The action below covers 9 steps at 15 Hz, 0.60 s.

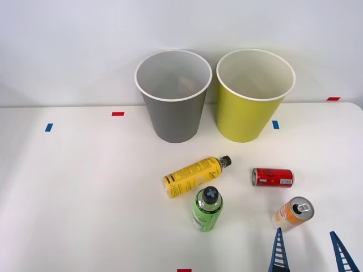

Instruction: Put cans in the gray bin, plastic bottles in the light green bin

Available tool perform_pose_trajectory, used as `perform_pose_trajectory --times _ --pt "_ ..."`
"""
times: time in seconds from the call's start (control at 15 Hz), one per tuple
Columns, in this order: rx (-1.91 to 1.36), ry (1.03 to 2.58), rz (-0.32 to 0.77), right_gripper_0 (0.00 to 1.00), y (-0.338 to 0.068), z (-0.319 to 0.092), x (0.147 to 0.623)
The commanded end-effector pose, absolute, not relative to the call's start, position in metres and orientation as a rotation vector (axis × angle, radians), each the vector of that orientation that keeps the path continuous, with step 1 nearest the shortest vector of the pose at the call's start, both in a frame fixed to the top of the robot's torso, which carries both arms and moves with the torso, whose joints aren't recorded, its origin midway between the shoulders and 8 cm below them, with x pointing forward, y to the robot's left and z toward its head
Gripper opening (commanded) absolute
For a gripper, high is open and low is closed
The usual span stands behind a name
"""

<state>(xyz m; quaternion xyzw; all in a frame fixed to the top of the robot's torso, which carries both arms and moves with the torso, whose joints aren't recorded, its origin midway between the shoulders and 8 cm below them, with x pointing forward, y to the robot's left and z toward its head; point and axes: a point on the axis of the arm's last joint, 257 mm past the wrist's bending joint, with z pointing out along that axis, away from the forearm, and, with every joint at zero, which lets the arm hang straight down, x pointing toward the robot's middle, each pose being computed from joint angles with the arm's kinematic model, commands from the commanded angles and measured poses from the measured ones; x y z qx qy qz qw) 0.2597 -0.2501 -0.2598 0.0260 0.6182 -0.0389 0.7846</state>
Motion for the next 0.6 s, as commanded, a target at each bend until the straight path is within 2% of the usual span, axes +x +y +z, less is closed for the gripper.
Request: perform_pose_trajectory --times 0.07,0.6 --pt "0.052 1.339 -0.1 1.0 -0.254 -0.26 0.277" --pt "0.054 1.355 -0.088 1.0 -0.257 -0.263 0.32"
